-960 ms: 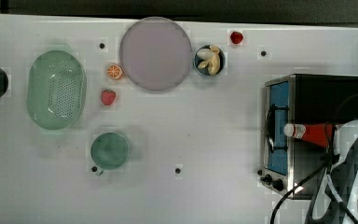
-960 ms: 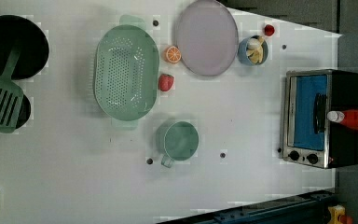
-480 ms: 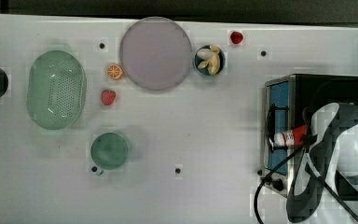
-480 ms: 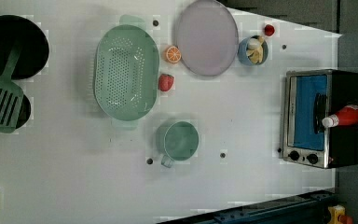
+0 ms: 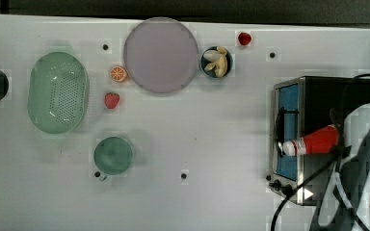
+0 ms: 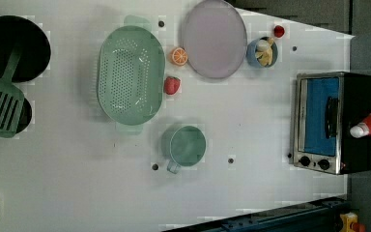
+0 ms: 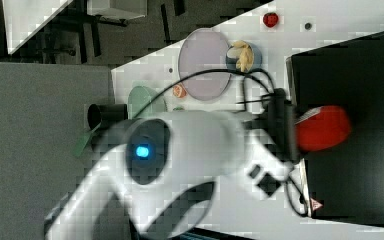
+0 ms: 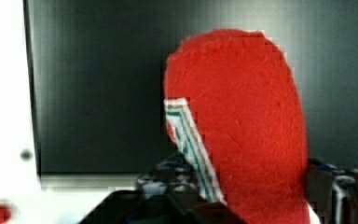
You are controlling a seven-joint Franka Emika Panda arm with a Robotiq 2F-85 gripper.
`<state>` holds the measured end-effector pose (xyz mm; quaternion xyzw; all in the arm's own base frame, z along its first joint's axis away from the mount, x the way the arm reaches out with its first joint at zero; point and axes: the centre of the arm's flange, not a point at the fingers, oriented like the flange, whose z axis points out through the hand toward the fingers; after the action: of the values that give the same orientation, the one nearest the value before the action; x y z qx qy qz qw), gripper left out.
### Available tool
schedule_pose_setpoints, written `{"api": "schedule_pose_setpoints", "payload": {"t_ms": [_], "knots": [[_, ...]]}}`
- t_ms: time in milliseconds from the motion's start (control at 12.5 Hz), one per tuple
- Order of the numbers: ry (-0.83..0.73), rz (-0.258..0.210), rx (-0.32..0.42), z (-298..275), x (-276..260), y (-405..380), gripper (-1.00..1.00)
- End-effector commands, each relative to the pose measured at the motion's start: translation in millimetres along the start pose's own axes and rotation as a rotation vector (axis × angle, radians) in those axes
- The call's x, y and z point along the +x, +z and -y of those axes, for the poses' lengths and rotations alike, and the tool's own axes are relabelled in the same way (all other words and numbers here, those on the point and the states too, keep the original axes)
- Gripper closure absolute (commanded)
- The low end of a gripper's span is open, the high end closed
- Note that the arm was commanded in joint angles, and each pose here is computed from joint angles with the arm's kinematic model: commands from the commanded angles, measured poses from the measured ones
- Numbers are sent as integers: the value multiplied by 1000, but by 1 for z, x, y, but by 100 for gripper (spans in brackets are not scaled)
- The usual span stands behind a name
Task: Pick Ketchup from oven and place it on table.
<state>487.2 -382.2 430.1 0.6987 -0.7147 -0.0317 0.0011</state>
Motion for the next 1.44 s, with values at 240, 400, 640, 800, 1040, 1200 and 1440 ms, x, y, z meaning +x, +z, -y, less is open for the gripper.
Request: {"api": "schedule_pose_setpoints", "payload": {"t_ms": [240,400,640,800,1040,1200,1440], "knots": [[-347,53,67,55,-167,-101,-26],[-498,69,34,82,-251,-81,-26],[-627,15,-32,96,-312,-35,-26],[-690,-65,-63,97,-326,0,-26],[-711,-72,-65,71,-329,105,-26],[-722,-87,-43,61,-331,153,-26],[-709,-59,-64,54,-341,208,-26]]}}
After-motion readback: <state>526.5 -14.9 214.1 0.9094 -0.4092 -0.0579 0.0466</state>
